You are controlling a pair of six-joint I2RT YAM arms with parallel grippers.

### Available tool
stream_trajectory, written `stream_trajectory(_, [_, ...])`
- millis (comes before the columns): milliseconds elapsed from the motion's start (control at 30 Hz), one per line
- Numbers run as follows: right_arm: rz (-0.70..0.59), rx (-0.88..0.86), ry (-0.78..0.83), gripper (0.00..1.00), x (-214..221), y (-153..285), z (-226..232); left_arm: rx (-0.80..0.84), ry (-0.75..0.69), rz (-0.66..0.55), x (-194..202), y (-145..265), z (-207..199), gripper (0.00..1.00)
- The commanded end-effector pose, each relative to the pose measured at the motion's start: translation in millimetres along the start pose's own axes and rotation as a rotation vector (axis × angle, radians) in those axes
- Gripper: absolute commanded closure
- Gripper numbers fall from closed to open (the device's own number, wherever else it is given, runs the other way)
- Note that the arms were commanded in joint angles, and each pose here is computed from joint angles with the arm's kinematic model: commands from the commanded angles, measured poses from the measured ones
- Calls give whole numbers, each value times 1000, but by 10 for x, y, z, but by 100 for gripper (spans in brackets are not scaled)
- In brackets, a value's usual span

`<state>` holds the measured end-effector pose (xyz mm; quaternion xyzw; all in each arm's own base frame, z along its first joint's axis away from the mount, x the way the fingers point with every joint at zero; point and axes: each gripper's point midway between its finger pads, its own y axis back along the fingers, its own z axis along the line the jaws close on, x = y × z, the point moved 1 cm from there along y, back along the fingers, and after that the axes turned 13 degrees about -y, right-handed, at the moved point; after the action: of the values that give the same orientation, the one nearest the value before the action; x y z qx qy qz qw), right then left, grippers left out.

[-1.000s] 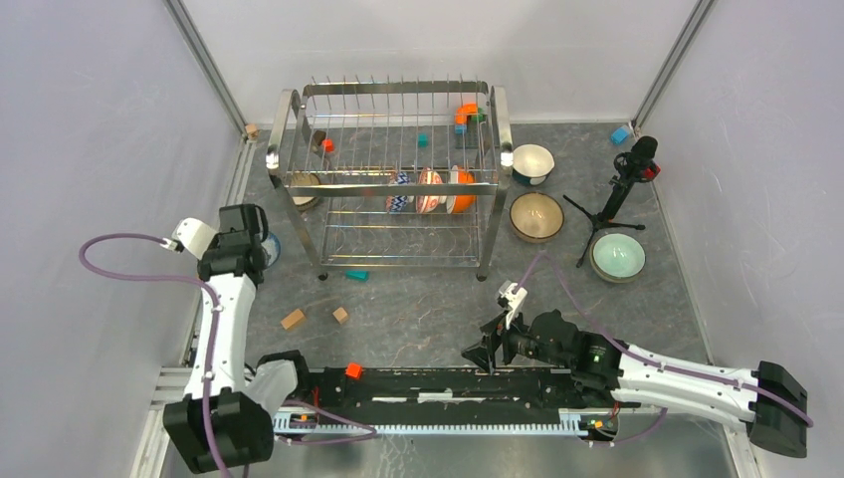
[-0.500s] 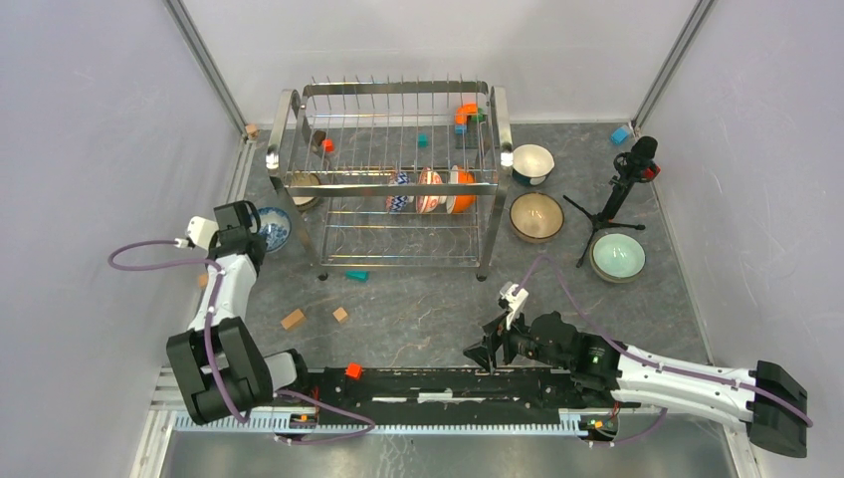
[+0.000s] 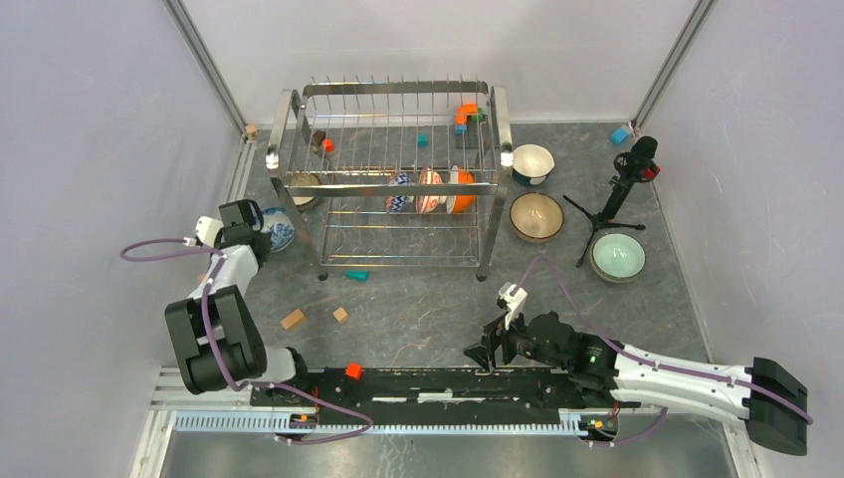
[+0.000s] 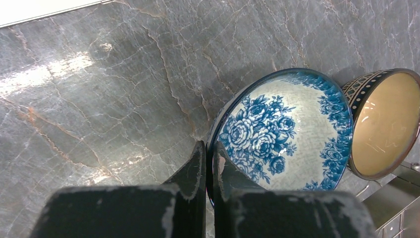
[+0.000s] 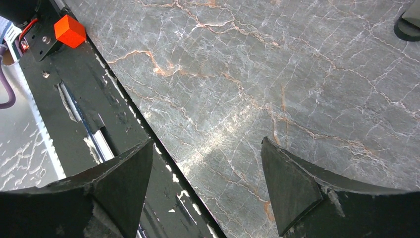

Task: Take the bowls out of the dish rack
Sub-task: Place the bowl at the center of the board.

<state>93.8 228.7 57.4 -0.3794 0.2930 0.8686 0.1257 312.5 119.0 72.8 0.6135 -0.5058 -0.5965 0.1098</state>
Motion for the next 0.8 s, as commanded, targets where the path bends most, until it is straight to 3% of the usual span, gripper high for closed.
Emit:
stream_trajectory(0, [-36,-12,-11,15,-45,0,17,66,69,-65,-208,-26,-185,98])
stream_trajectory(267, [-31,-1,-10,15,-16,3,-18,61,55,-24,-88,-96,-158,97])
stream_trajectory(600, [-23,13,-13,15,35,5,-70,37,17,4,18,-153,-82,80])
stream_trajectory(767, [-25,28,-6,15,27,12,-96,18,12,24,97,-170,-19,78])
